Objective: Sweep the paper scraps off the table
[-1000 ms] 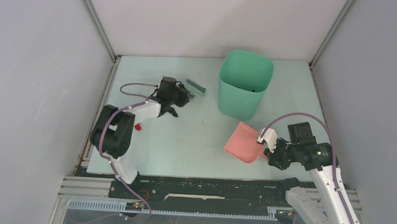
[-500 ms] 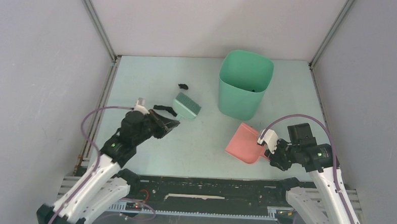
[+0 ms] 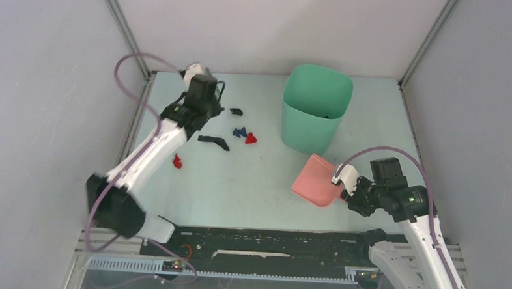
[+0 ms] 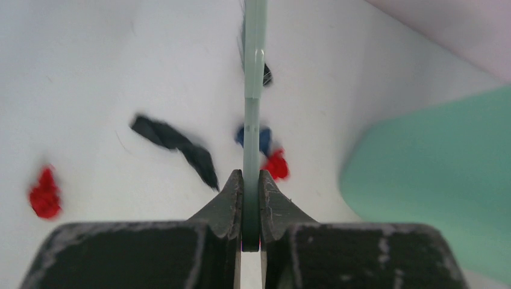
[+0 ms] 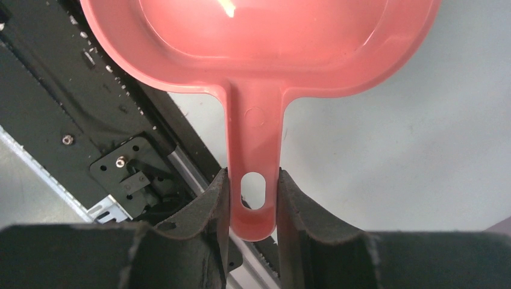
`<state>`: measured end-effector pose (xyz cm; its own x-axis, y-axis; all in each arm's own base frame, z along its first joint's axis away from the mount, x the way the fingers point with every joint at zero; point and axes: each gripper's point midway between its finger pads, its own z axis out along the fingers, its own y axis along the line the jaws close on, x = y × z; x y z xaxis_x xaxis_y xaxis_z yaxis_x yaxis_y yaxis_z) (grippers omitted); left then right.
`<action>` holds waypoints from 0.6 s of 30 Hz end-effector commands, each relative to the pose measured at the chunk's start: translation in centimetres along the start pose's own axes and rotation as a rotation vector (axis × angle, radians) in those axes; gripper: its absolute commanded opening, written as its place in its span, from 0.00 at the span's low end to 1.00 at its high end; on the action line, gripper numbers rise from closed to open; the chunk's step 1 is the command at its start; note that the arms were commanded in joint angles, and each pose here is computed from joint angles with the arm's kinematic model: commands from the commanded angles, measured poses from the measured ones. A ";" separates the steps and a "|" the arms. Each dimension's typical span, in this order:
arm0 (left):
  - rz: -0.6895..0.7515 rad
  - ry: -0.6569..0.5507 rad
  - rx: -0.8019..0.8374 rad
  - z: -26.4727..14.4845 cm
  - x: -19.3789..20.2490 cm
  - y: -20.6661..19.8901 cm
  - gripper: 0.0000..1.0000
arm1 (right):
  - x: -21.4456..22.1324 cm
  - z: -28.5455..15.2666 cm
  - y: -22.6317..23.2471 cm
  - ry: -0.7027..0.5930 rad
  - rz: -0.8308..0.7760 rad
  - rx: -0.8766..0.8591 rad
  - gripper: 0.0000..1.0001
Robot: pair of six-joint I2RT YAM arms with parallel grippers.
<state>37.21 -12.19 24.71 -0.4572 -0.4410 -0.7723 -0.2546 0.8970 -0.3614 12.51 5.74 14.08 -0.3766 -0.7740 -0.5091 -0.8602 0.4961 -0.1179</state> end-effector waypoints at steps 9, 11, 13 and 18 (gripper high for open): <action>0.497 0.044 -0.082 14.7 -1.7 -5.2 0.00 | 0.7 3.6 -0.9 0.043 -0.009 0.028 0.00; 0.527 0.087 -0.074 15.8 -1.0 -5.7 0.00 | 0.5 3.6 -1.0 0.032 -0.012 0.036 0.00; 0.540 0.121 -0.073 16.4 -0.3 -6.0 0.00 | 0.2 3.5 -1.0 0.017 -0.014 0.044 0.00; 0.547 0.190 -0.094 15.6 2.1 -5.2 0.00 | -0.4 3.7 -0.9 -0.004 -0.012 0.039 0.00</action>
<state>52.39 -16.88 14.91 -0.6820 0.0530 -0.7294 -0.0403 0.9931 0.1099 13.53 6.28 10.39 -0.3764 -0.8023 -0.4632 -0.8664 0.4820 -0.1309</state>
